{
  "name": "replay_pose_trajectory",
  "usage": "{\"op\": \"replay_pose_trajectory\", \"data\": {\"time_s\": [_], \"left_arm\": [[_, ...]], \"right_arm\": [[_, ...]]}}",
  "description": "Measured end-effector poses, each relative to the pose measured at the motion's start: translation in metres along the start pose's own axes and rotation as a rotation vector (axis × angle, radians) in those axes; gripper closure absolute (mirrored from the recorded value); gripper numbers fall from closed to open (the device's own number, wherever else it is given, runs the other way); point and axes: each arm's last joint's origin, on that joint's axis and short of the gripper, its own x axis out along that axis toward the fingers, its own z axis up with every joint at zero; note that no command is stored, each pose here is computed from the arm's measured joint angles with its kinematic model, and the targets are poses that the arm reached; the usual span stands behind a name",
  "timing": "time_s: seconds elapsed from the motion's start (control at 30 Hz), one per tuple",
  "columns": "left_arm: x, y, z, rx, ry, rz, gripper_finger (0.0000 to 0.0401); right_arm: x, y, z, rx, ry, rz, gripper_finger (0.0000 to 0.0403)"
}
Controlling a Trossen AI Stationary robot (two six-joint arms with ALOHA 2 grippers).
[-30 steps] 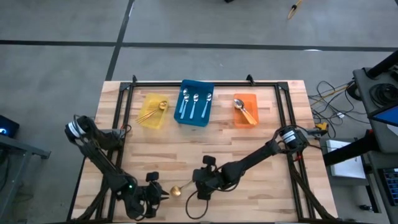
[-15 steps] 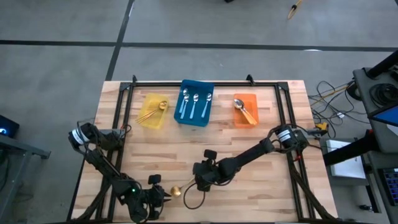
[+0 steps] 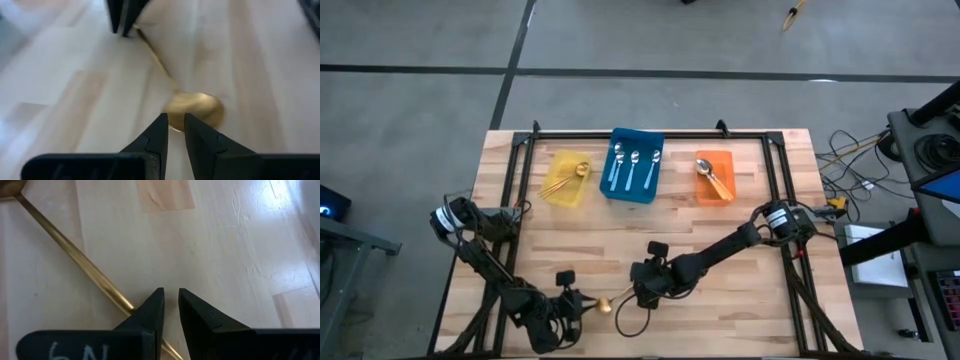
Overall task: Sort silverware by color (type)
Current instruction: Put the gold spoon into the yellow bin
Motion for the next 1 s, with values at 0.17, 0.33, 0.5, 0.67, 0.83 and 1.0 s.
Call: {"op": "replay_pose_trajectory", "data": {"time_s": [0.17,0.33,0.5,0.67,0.83,1.0], "left_arm": [[0.006,0.01,0.003,-0.017,-0.026,0.098,0.0356],[0.017,0.02,0.009,-0.04,-0.019,0.156,0.0356],[0.019,0.03,0.02,-0.062,-0.01,0.186,0.0356],[0.01,0.039,0.036,-0.093,-0.017,0.193,0.0356],[0.001,0.048,0.053,-0.143,-0.039,0.189,0.0356],[-0.002,0.058,0.068,-0.226,-0.059,0.188,0.0356]], "right_arm": [[0.0,0.0,0.0,-0.01,0.001,0.001,0.0352],[-0.003,-0.001,0.001,-0.039,0.001,-0.002,0.0362],[-0.009,-0.003,0.004,-0.119,-0.012,-0.017,0.0371],[-0.017,-0.008,0.006,-0.243,0.003,-0.028,0.0371],[-0.023,-0.014,0.012,-0.361,-0.004,-0.032,0.0371],[-0.022,-0.019,0.013,-0.465,0.008,-0.04,0.0371]]}}
